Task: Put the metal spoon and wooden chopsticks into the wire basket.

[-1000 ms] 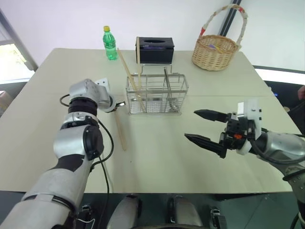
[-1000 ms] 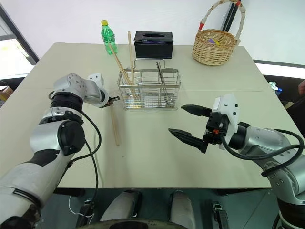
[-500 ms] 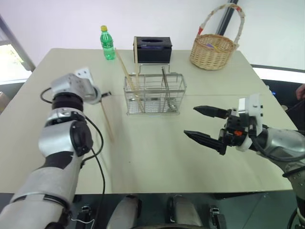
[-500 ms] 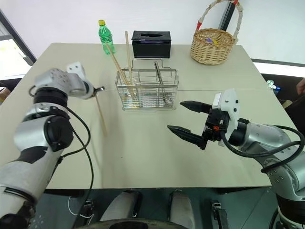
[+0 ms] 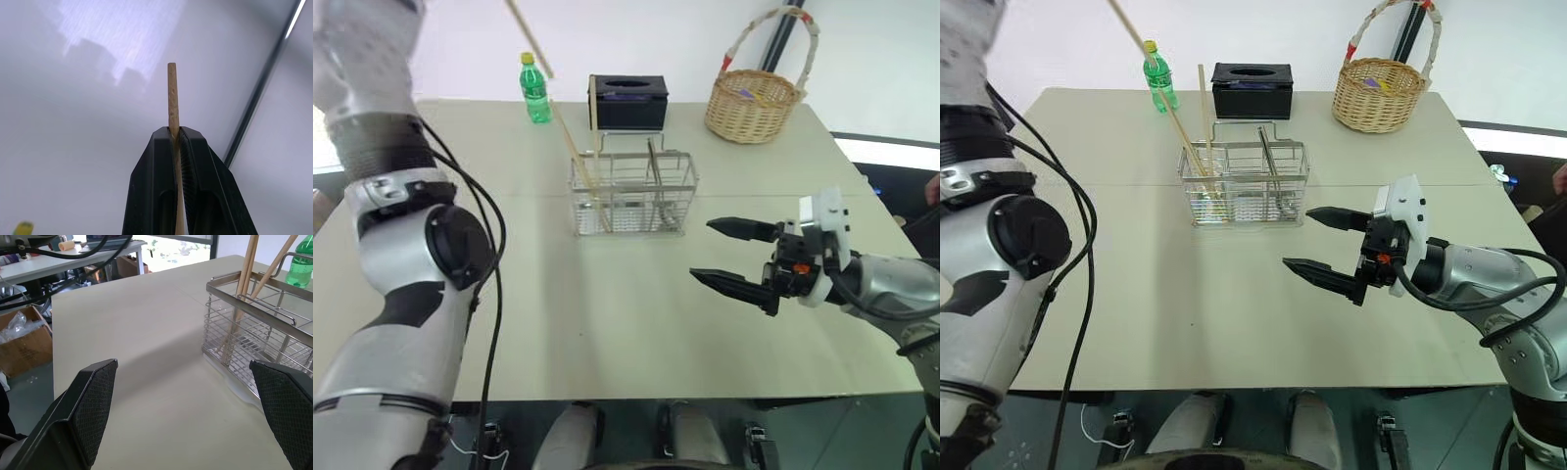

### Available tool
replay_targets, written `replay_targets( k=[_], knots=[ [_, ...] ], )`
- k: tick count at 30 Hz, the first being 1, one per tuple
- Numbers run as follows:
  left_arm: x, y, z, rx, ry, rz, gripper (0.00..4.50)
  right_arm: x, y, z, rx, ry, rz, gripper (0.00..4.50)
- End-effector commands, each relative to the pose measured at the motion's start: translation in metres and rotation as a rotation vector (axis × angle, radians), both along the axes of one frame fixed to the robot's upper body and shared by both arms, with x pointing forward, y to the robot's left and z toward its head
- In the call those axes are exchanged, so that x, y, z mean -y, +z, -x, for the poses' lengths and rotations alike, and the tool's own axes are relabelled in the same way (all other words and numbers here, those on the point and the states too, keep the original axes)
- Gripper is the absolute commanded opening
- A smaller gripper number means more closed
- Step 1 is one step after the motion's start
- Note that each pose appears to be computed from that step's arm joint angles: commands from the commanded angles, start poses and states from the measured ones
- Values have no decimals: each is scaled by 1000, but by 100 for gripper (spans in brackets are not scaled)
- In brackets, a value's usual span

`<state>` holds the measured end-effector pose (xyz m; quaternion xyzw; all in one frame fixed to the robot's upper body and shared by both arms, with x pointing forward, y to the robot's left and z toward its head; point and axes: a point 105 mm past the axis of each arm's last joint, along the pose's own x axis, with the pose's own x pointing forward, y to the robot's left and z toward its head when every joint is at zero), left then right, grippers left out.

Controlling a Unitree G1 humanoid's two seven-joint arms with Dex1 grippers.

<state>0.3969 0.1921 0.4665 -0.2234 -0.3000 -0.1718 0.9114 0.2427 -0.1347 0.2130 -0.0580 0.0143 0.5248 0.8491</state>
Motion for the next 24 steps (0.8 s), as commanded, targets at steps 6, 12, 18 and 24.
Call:
replay_targets(
  k=[6,12,18,24],
  knots=[
    [60,-24,6,35,-92,-246,8,0,5,3,30,-35,-40,450],
    [82,-65,-8,-10,-115,-303,8,2,8,3,34,-71,-65,450],
    [103,-100,-13,-51,-147,-354,8,5,7,5,38,-99,-59,450],
    [112,-130,-14,-92,-154,-411,8,7,7,4,41,-120,-63,450]
  ],
)
